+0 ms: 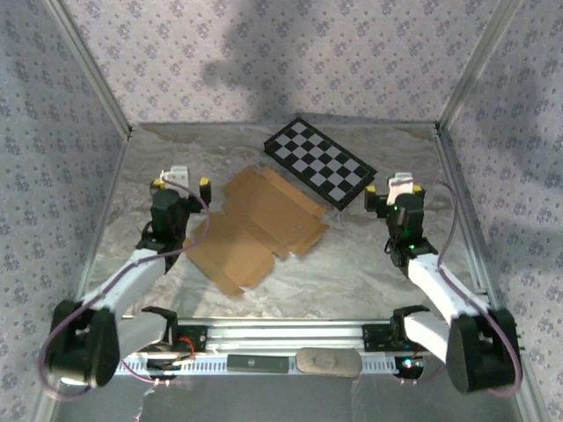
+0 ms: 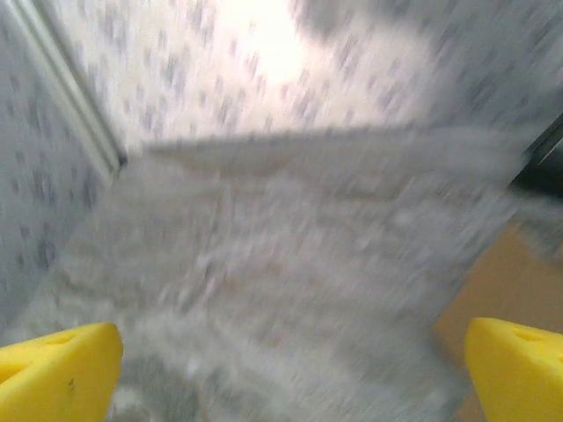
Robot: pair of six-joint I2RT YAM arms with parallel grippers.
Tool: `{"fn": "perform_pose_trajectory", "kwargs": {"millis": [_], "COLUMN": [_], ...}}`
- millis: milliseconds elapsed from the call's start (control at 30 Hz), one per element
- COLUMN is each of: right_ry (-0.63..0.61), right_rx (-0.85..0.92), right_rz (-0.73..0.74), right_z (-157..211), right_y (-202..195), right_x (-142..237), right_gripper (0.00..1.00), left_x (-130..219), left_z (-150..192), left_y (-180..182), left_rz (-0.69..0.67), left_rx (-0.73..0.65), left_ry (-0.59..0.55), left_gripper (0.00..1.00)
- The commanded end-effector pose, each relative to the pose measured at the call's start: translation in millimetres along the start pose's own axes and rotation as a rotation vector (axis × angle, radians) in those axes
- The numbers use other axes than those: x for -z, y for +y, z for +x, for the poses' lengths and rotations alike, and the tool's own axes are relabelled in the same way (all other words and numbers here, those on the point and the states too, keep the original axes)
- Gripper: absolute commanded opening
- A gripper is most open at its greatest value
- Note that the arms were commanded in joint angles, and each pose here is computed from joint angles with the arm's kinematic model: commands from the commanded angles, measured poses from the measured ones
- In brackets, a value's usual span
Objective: Fold the paper box
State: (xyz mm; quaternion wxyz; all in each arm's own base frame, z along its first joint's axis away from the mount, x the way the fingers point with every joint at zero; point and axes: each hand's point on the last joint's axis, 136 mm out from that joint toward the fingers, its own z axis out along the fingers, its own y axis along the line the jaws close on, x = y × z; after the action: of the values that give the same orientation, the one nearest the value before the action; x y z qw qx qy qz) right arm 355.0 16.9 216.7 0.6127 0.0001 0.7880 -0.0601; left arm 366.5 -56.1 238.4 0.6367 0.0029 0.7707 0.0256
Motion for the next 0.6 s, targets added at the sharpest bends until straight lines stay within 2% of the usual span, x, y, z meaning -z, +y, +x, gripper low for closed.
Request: {"fn": "perform_pose_trajectory", "kwargs": {"millis": [0, 67, 100, 133, 167, 200, 233, 300, 333, 433, 567], "right_ry": [-0.012, 0.07, 0.126, 0.166, 0.22, 0.284, 0.349, 0.383, 0.386, 0.466, 0.621], "right_rx": [-0.245, -0.479, -0.553, -0.595, -0.609, -0.617, -0.628, -0.556, -0.518, -0.48, -0.496], "right_rz": [0.026, -0.084, -0.124, -0.219, -0.28, -0.277, -0.269, -0.248, -0.239, -0.234, -0.186], "right_z": [-85, -103, -100, -100, -96, -87, -75, -56, -47, -17, 26], "right_y": [-17, -6, 0, 16, 30, 39, 51, 77, 89, 119, 137], "right_x": [47, 65, 70, 74, 78, 80, 84, 90, 89, 69, 29], "right_gripper": [1.0, 1.0, 1.0, 1.0, 1.0, 1.0, 0.99, 0.96, 0.92, 0.79, 0.73], "left_x": [30, 37, 35, 36, 42, 49, 60, 80, 87, 97, 90], "left_z": [-42, -38, -41, -44, -40, -37, -28, -6, 8, 55, 114], "left_y": [13, 1, -15, -30, -45, -57, -67, -90, -101, -117, -128], "left_rz": [-0.093, -0.031, 0.091, 0.186, 0.234, 0.248, 0.227, 0.259, 0.284, 0.295, 0.248], "left_rx": [0.256, 0.526, 0.585, 0.624, 0.624, 0.587, 0.528, 0.456, 0.446, 0.453, 0.448], "left_ry": [0.144, 0.251, 0.281, 0.335, 0.415, 0.472, 0.533, 0.613, 0.654, 0.745, 0.858], "left_gripper": [1.0, 1.0, 1.0, 0.95, 0.87, 0.83, 0.82, 0.82, 0.82, 0.77, 0.72]}}
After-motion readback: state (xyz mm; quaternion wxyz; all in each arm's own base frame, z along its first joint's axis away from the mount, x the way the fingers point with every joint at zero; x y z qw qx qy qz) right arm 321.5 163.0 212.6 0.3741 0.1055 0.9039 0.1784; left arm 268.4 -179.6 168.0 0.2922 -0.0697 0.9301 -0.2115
